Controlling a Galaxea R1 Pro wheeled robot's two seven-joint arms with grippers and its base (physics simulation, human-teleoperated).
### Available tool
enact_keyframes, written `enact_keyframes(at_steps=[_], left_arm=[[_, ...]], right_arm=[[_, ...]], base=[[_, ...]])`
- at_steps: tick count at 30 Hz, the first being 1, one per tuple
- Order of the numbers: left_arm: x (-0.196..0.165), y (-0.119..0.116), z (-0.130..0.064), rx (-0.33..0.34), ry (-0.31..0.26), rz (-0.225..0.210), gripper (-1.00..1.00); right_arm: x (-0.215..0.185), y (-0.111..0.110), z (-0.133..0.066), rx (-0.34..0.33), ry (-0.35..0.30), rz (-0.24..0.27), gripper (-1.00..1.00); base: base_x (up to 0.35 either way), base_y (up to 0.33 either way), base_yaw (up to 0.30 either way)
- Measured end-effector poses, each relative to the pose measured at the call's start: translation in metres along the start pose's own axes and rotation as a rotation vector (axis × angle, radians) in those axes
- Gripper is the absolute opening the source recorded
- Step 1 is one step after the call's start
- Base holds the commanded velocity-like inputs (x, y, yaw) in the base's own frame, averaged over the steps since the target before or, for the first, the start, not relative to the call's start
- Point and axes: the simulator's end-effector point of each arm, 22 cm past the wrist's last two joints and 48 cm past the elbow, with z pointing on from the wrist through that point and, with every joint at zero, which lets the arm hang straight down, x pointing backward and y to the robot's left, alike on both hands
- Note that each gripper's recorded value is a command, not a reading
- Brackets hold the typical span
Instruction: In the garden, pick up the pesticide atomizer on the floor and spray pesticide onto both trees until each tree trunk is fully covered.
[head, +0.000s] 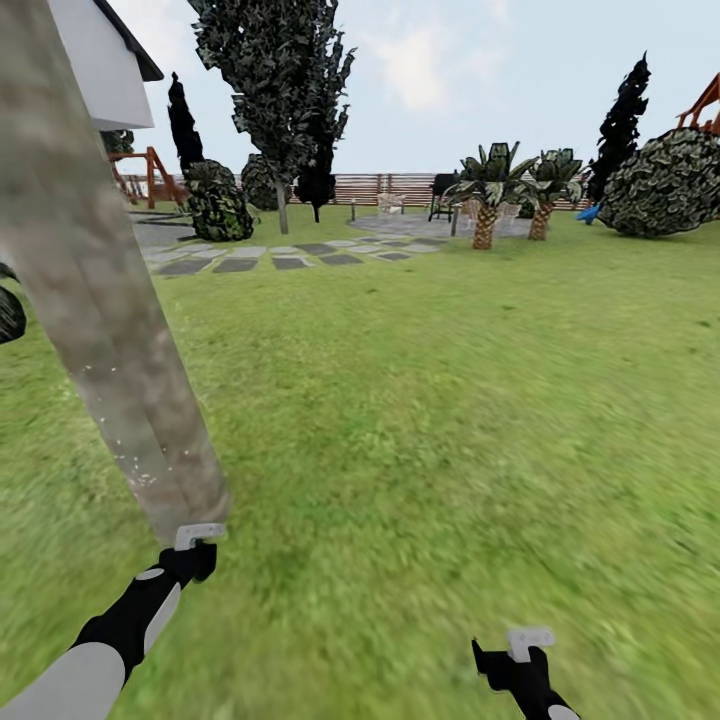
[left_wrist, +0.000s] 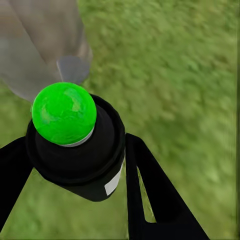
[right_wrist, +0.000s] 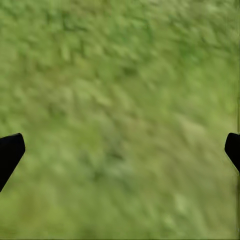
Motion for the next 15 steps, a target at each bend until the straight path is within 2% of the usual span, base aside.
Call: enact_keyframes(at_steps=[9,15], left_arm=[[-0.0003,0.0000,0.0000,0.000,-0.001,0.000,-1.00],[-0.0003,0.0000,0.0000,0.000,-0.002,0.000,-1.00]], right_arm=[[0.0001,-0.0002,0.0000,0.001,0.000,0.000,1.00],[0.0002,-0.0003,-0.0001,0.001,0.000,0.000,1.00]], base=[[0.232,-0.196,0.005],[0.225,-0.202,0.134]])
